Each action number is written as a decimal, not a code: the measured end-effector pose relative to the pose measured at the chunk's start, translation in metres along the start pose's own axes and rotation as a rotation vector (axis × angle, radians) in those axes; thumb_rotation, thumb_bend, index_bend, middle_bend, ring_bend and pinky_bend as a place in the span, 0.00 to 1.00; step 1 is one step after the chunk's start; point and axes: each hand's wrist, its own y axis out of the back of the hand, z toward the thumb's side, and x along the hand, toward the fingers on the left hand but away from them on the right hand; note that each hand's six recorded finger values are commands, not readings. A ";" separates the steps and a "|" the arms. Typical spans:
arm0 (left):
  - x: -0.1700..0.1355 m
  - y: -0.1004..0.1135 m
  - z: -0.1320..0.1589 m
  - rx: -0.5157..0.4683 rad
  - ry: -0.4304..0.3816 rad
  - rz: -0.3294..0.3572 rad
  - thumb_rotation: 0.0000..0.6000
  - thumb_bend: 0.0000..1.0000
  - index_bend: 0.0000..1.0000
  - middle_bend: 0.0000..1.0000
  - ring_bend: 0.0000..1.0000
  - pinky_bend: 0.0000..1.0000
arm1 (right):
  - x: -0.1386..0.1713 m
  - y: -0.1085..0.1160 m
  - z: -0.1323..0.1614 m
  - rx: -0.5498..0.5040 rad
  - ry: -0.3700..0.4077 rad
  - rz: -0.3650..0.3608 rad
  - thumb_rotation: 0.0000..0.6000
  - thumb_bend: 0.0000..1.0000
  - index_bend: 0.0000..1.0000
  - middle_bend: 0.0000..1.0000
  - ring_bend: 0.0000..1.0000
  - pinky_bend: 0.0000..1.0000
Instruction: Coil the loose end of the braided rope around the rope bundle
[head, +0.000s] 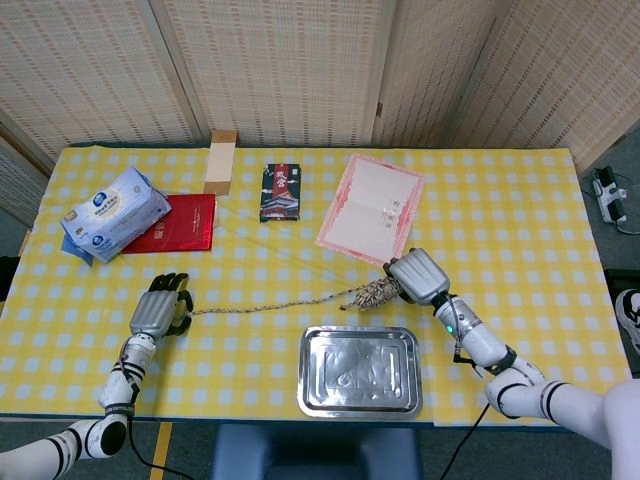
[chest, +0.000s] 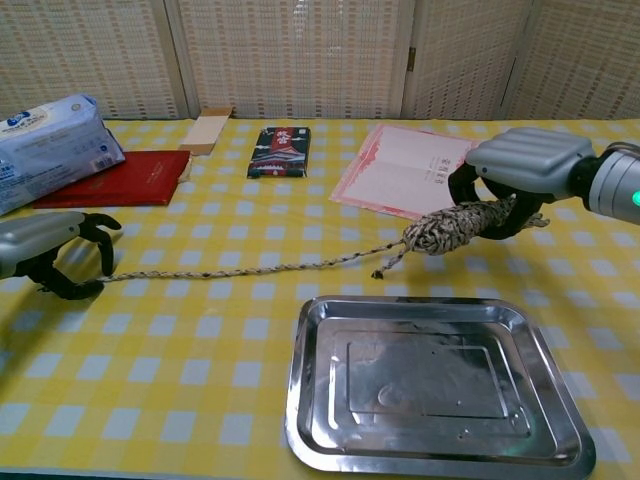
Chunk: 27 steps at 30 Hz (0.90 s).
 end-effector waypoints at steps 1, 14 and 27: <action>0.000 0.000 0.000 0.000 0.000 -0.001 1.00 0.43 0.55 0.13 0.05 0.02 | 0.000 0.000 0.000 0.001 0.000 0.001 1.00 0.57 0.75 0.56 0.65 0.51; 0.002 -0.005 -0.004 0.002 0.012 -0.014 1.00 0.52 0.58 0.13 0.05 0.02 | 0.000 0.000 0.000 -0.005 -0.003 0.001 1.00 0.57 0.76 0.56 0.65 0.51; 0.000 0.012 0.002 -0.035 -0.020 0.038 1.00 0.52 0.59 0.13 0.05 0.01 | 0.006 0.013 -0.002 -0.113 -0.009 -0.062 1.00 0.57 0.76 0.57 0.66 0.51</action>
